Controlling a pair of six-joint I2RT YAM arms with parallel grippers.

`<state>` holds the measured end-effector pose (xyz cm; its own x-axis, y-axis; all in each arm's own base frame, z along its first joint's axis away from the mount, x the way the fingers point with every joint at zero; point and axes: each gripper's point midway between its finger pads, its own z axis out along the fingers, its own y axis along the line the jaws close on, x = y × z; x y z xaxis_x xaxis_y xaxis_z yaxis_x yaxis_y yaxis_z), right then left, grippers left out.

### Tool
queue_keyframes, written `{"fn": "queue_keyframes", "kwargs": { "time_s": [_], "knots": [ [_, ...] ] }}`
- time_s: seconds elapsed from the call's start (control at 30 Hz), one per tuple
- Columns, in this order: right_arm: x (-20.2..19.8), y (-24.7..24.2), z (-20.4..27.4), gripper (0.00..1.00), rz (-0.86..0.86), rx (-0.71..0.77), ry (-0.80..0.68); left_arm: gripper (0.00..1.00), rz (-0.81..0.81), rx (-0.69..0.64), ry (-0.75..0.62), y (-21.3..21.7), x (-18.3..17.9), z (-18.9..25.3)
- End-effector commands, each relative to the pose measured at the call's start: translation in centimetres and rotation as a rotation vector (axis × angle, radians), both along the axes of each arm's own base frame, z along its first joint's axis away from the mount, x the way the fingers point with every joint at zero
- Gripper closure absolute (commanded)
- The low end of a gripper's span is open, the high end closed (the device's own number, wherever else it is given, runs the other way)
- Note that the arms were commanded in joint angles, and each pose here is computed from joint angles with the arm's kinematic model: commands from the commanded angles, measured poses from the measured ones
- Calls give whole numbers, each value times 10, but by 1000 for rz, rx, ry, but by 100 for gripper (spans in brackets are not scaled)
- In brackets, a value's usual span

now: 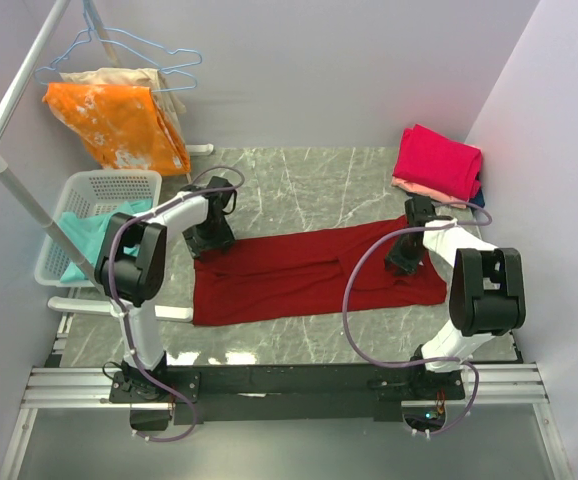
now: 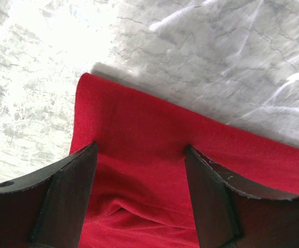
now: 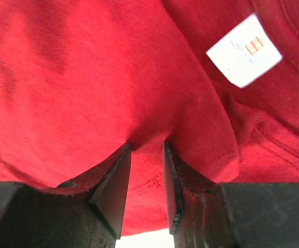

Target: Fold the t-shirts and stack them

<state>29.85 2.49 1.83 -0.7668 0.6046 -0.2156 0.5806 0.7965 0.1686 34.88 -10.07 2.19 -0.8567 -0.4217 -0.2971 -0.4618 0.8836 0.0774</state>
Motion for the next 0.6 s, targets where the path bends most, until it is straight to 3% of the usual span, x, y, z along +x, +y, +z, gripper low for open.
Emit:
{"fn": "queue_keyframes", "kwargs": {
  "time_s": [0.0, 0.17, 0.43, 0.57],
  "knots": [
    [-13, -9, -8, 63, -29, -45, 60, 26, 1, 50, 14, 20, -11, 3],
    [-10, -12, -1, 66, -45, -63, 55, 26, -9, 47, -36, 22, -5, 22],
    [13, -21, 52, 61, -94, -103, -142, 26, -83, -44, -181, 9, 6, 74],
    [22, -22, 50, 60, -99, -105, -132, 26, -155, -104, -157, -1, -4, 70]
  ]
}}
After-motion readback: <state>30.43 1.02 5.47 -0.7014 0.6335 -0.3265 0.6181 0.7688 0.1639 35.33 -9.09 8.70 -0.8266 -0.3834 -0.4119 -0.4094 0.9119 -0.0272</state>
